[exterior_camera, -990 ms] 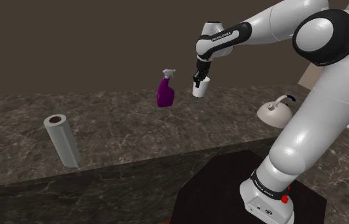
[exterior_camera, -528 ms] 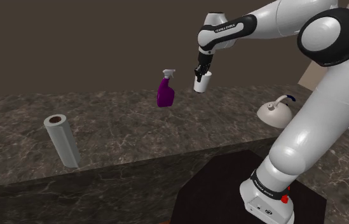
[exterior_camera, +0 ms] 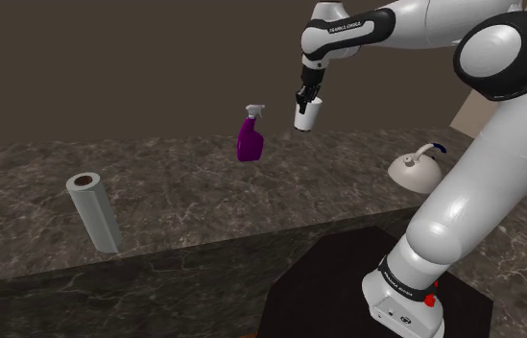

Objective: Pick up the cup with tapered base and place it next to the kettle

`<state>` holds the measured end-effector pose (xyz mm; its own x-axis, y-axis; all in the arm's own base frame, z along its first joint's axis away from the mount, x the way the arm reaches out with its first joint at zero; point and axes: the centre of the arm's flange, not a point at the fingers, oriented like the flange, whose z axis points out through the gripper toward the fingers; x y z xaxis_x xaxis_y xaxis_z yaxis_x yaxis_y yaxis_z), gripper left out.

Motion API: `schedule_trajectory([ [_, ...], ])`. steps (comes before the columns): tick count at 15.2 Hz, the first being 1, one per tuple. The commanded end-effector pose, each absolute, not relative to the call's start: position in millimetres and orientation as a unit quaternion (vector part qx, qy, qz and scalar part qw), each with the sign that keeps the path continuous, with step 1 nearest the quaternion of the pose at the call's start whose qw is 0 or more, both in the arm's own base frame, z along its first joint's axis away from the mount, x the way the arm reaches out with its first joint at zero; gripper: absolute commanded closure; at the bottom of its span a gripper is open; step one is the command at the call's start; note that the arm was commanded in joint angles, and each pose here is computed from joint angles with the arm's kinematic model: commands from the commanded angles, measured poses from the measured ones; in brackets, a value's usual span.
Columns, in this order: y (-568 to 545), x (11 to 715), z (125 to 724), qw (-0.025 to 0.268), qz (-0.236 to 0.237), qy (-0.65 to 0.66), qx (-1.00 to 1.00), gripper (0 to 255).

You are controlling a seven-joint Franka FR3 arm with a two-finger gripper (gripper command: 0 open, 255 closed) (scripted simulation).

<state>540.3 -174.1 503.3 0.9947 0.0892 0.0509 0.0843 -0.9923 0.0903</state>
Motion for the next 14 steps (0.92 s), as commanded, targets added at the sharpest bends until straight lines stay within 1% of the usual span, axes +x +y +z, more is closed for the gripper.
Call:
schedule_trajectory([
  [1,-174.7,539.1,513.8,0.044,0.027,0.043,0.998,255],
  [14,-174.7,539.1,582.4,0.044,0.027,0.043,0.998,255],
])
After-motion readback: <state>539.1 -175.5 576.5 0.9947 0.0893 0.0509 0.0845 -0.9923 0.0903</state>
